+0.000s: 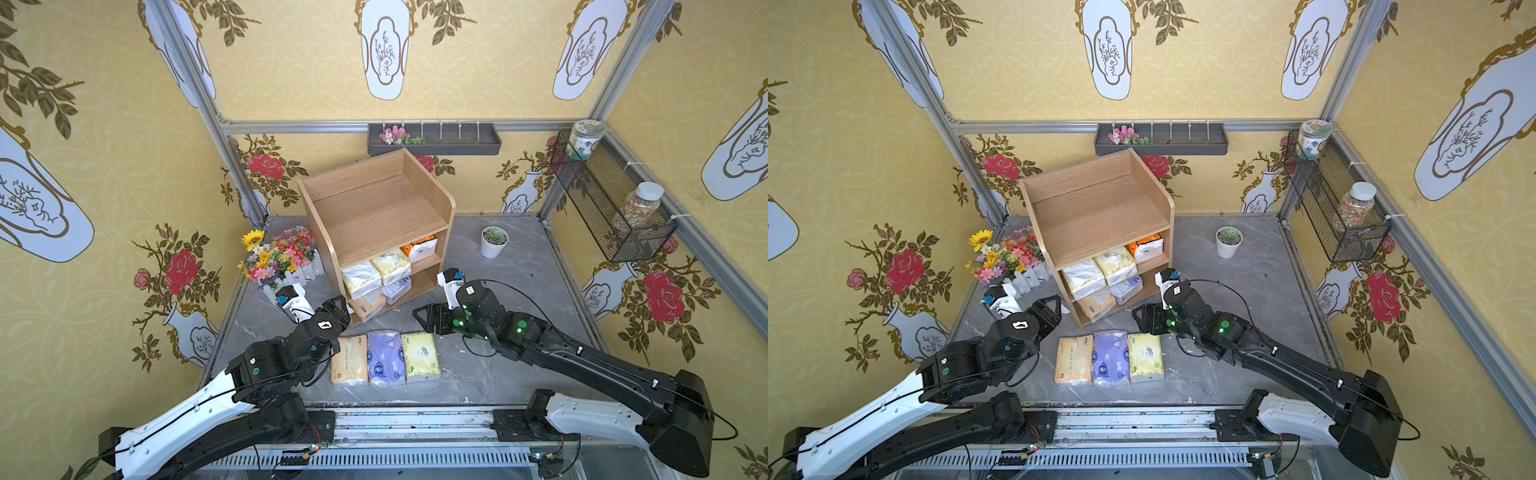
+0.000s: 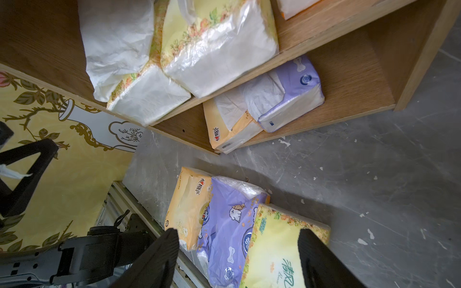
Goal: Remove the tissue boxes from the shelf
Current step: Pick up a box of tissues from the shelf.
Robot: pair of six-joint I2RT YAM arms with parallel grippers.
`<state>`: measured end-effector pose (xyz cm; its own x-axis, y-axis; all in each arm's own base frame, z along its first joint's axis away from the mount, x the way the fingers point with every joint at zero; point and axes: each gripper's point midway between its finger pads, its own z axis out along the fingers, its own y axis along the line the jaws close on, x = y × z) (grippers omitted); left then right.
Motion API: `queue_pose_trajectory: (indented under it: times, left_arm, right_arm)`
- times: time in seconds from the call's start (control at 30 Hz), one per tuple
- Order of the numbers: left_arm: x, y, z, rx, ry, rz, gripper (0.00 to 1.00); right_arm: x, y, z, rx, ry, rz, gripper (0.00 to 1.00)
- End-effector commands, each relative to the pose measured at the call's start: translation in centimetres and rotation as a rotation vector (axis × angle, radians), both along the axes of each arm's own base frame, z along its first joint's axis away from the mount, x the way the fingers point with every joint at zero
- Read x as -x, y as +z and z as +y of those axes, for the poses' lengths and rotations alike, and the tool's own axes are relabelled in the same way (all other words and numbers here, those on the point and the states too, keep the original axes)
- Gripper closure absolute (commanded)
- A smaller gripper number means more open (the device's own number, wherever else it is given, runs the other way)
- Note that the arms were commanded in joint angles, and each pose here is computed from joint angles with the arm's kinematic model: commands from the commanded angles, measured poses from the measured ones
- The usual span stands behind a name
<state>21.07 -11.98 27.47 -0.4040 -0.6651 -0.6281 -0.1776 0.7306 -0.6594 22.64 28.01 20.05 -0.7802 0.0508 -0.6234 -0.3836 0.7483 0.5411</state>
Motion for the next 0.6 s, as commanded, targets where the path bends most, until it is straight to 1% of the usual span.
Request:
queue_pose_trajectory:
  times: [0.0,0.1,0.2,0.27,0.33,0.43,0.5,0.57]
  left_arm:
    - [-1.0,2.2,0.2,-0.065,0.000,-0.080,0.46]
    - [-1.7,2.5,-0.4,-0.060,-0.028,-0.083,0.48]
    - [-2.1,1.7,-1.6,-0.020,-0.064,-0.056,0.48]
    - [-2.0,0.7,-2.4,0.018,-0.080,-0.021,0.48]
    - [-1.7,-0.9,-3.0,0.058,-0.088,0.039,0.48]
    - [-1.3,-4.4,-3.1,0.097,-0.052,0.133,0.46]
    - [-1.3,-5.7,-3.3,0.157,-0.023,0.152,0.47]
    - [-1.6,-6.0,-3.8,0.216,-0.014,0.140,0.48]
  right_arm:
    - [-0.7,2.4,2.0,-0.106,0.020,-0.040,0.22]
    - [-0.8,3.4,3.6,-0.194,0.012,-0.040,0.25]
    - [-1.3,3.9,4.4,-0.235,-0.023,-0.036,0.27]
    - [-1.8,4.0,4.2,-0.227,-0.050,-0.043,0.27]
    - [-2.1,3.8,3.8,-0.208,-0.073,-0.045,0.27]
    - [-2.2,3.5,3.2,-0.177,-0.086,-0.053,0.27]
    - [-2.1,3.1,2.9,-0.157,-0.091,-0.048,0.27]
    - [-2.0,2.9,2.6,-0.146,-0.093,-0.046,0.27]
